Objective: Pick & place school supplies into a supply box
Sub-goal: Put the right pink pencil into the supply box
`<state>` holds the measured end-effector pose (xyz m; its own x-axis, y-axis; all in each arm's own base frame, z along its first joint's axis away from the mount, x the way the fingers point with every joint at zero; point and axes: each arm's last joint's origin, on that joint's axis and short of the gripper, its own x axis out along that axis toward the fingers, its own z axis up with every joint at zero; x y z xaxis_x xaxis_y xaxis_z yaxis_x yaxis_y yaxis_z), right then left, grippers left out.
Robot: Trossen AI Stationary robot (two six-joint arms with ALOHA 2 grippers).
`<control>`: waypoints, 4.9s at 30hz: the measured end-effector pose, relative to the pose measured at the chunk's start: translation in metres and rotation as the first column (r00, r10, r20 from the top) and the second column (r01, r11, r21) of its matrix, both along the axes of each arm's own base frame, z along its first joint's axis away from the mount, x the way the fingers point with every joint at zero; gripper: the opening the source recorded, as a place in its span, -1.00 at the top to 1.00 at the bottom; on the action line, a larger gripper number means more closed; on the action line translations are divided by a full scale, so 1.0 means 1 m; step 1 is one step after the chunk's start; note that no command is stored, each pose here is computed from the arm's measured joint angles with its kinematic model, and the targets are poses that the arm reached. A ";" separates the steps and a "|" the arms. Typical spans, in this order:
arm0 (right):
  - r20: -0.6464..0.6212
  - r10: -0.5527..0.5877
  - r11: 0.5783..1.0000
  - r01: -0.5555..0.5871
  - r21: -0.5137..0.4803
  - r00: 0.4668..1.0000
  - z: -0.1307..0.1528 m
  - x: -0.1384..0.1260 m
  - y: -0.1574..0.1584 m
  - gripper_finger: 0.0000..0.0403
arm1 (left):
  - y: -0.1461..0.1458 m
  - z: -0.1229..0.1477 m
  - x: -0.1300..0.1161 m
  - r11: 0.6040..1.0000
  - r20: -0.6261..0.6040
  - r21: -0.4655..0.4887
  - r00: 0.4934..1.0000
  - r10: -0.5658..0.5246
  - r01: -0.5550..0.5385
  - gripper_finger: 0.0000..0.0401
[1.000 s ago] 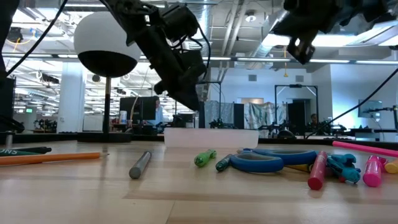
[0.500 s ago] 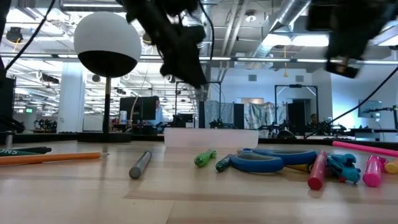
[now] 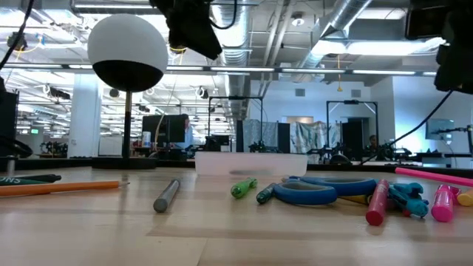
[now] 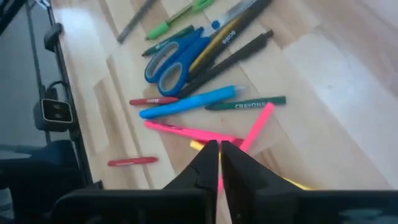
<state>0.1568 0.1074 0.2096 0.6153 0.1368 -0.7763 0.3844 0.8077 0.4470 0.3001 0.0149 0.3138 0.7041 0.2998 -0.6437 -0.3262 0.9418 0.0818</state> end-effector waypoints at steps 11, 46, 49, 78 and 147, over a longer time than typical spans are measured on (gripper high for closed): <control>-0.174 -0.105 0.994 0.102 -0.031 0.979 -0.042 0.020 0.016 0.41 | -0.005 -0.001 -0.008 1.000 -0.057 0.004 0.998 -0.002 0.003 0.22; -0.245 -0.229 0.970 0.243 0.028 0.942 -0.063 0.047 0.000 0.47 | -0.005 -0.001 -0.008 1.000 -0.058 0.004 0.998 -0.002 0.002 0.22; -0.226 -0.213 0.973 0.227 0.036 0.951 -0.062 0.049 0.001 0.47 | -0.005 -0.001 -0.008 1.000 -0.058 0.004 0.998 -0.001 0.002 0.22; -0.269 -0.147 0.988 0.156 0.010 0.952 -0.072 0.051 0.003 0.47 | -0.005 -0.003 -0.009 1.000 -0.071 -0.015 0.997 0.016 -0.017 0.22; 0.158 0.196 0.891 -0.108 -0.442 0.968 0.026 0.202 -0.218 0.96 | -0.068 -0.015 -0.046 0.893 -0.057 -0.003 0.892 0.448 -0.449 0.22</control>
